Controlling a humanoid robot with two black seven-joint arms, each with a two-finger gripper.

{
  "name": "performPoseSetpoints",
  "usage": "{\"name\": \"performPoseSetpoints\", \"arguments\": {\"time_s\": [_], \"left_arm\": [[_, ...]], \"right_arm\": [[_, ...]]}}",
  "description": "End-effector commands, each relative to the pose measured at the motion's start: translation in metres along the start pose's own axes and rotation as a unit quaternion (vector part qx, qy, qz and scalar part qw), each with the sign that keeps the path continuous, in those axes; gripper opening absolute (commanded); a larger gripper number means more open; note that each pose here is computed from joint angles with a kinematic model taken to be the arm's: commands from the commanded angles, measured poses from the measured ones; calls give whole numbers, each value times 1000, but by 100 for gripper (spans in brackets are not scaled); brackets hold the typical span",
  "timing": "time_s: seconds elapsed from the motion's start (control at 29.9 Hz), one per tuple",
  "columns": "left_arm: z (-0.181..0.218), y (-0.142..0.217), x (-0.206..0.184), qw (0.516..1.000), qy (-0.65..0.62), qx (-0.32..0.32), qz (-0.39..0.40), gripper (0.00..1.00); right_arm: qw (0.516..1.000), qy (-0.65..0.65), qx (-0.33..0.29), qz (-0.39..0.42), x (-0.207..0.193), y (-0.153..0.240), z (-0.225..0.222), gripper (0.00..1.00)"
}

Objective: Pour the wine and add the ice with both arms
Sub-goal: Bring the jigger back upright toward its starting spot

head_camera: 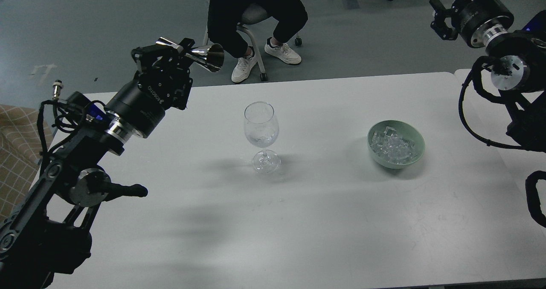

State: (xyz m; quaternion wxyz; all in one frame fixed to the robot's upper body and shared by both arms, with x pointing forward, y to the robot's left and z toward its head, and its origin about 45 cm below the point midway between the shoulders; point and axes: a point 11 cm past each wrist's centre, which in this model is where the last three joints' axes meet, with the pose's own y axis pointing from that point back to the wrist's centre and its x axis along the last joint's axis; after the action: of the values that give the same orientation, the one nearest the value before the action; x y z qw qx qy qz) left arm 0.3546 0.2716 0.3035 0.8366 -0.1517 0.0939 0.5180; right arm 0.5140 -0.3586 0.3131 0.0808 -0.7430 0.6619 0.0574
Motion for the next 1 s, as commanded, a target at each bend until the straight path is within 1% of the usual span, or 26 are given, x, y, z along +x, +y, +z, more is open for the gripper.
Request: {"name": "performPoseSetpoints", "arguments": {"time_s": [0.0,0.07,0.2,0.23,0.33,0.4,0.5,0.57,0.64,0.77,0.94,0.97], "left_arm": [[11,8,15,993,108,-32,17,0],[0,18,34,980,188,-41,46,0],[-15,31,60,955,279,-63,84,0],[-27,33,68,944,309,-72,96,0],[-51,42,84,931,338,-86,106,0],[-64,53,104,924,349,-98,124,0],[-80,65,127,900,389,-120,158,0],[-87,69,135,889,404,-125,175,0],[-105,79,149,872,423,-127,209,0],[-116,87,156,868,427,-131,217,0],[-142,91,160,841,461,-136,249,0],[-142,91,160,841,461,-136,250,0]], "right_arm": [[1000,1,-4,5,5,4,5,100],[1000,1,-9,8,8,6,11,100],[1000,2,-12,10,10,8,14,100],[1000,2,-12,10,10,8,14,100],[1000,2,-12,11,11,8,13,100],[1000,5,-13,12,13,9,13,100],[1000,12,-23,18,20,14,21,100],[999,11,-26,20,22,16,24,100],[999,11,-28,23,23,17,25,100],[999,11,-28,22,22,17,26,100],[999,13,-29,19,18,15,26,100],[999,13,-29,19,18,15,26,100]]}}
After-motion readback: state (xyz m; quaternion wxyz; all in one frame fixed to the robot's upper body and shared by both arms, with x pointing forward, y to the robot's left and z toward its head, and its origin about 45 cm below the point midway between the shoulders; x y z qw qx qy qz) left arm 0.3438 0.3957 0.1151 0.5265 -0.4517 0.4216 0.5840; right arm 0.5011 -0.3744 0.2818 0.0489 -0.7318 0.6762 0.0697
